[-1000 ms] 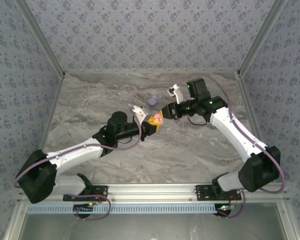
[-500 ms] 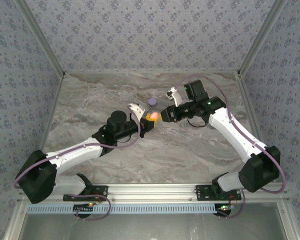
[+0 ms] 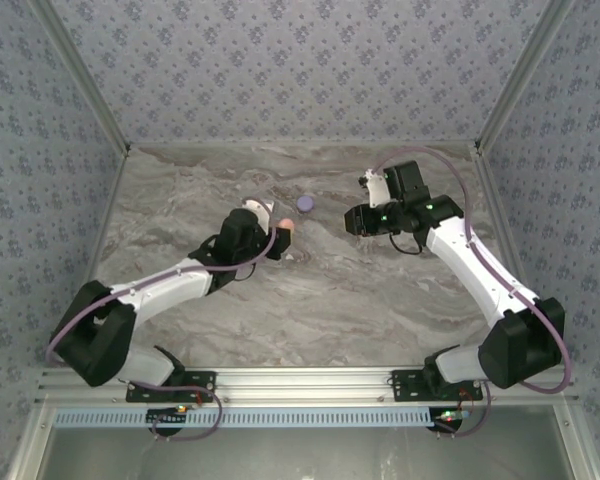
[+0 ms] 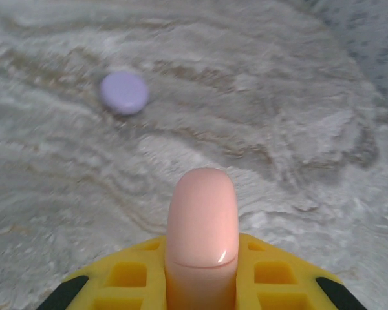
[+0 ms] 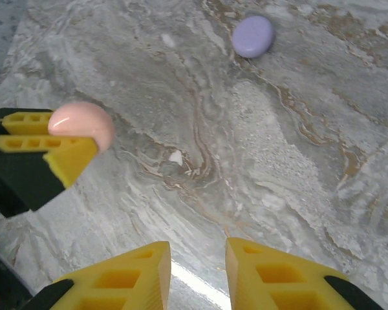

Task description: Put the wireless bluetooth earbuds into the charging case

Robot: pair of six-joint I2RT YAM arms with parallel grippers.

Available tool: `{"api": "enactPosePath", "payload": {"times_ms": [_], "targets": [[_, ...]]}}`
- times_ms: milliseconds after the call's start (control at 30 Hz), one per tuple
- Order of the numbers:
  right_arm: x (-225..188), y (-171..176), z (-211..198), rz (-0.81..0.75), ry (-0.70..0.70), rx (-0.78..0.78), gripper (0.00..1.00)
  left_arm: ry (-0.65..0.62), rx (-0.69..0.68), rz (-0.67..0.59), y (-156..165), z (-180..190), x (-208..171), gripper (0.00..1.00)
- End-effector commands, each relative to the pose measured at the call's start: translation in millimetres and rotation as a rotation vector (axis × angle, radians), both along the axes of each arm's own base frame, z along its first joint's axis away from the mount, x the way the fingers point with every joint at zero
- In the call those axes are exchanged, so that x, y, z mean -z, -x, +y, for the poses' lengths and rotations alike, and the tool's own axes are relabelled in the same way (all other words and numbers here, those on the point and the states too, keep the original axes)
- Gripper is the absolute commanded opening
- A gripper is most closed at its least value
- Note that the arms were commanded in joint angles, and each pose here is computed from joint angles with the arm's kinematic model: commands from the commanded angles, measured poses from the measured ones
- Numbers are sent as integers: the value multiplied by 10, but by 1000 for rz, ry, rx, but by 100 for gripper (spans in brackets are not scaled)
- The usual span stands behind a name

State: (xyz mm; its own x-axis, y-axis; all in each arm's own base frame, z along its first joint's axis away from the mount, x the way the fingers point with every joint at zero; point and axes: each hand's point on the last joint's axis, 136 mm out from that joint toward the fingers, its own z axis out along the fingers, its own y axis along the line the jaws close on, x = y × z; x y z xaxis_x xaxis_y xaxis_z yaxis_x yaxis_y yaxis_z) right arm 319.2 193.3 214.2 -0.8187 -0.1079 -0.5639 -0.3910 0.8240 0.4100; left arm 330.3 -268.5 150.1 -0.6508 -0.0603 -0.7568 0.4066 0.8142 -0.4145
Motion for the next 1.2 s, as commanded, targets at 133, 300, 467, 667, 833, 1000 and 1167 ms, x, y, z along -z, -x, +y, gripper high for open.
{"api": "enactPosePath", "payload": {"times_ms": [133,300,467,667,833,1000,1167], "targets": [[17,-8,-117,6,14,57,32,55,-26,258,-129,-71,358,10],[153,15,-158,35,29,70,33,78,-1,354,-244,-195,574,10],[188,15,-171,46,30,74,33,103,22,417,-375,-333,722,10],[219,13,-200,54,35,81,34,123,38,460,-485,-475,823,11],[256,19,-213,65,36,84,34,131,41,487,-561,-551,913,12],[256,8,-219,64,33,86,34,120,32,507,-604,-564,1003,18],[276,3,-233,68,32,89,35,98,24,529,-601,-548,1099,24]]}}
